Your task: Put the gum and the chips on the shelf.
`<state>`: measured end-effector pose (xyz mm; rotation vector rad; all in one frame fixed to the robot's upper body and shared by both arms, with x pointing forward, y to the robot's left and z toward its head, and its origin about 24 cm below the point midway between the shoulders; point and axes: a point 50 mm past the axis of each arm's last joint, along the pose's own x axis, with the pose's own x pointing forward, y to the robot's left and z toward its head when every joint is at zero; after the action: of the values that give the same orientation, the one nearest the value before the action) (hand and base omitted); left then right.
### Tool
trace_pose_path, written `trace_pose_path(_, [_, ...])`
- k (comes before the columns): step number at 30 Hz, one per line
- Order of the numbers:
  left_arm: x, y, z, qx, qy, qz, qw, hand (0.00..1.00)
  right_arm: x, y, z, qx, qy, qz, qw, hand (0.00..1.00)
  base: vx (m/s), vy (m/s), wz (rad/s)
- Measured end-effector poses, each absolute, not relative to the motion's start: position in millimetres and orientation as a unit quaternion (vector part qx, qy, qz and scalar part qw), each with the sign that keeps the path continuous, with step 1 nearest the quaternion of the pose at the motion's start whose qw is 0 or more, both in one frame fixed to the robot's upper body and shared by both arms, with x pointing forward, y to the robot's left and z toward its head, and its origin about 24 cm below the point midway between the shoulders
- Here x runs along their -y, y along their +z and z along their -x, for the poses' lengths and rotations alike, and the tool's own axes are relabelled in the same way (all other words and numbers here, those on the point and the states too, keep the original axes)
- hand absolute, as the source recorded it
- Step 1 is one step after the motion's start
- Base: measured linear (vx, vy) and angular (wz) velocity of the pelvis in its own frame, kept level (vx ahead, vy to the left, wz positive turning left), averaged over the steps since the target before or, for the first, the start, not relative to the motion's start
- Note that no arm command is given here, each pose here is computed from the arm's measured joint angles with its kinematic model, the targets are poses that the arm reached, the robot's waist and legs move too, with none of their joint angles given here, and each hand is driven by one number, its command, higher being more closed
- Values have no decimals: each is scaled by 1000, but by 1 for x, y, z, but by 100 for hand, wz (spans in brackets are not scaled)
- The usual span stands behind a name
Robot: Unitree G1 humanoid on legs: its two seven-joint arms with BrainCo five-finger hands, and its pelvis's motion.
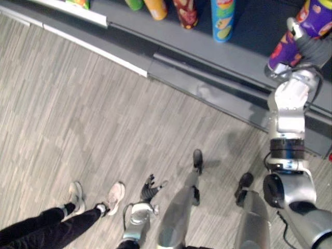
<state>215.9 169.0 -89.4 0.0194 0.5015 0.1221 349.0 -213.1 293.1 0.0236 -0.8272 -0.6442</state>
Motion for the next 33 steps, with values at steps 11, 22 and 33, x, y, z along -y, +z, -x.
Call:
trace_pose_path(11, [-175, -80, -223, -223, 74, 1, 972, 0, 211, 301, -350, 400, -307, -27, 863, 100, -6, -70, 7])
trace_pose_path(22, [-164, -68, -231, -190, 73, 29, 979, 0, 212, 320, -343, 427, -316, -53, 846, 100, 7, -45, 6])
trace_pose_path(33, [-161, -58, -237, -164, 77, 56, 982, 0, 209, 348, -329, 477, -314, -72, 818, 100, -1, -61, 5])
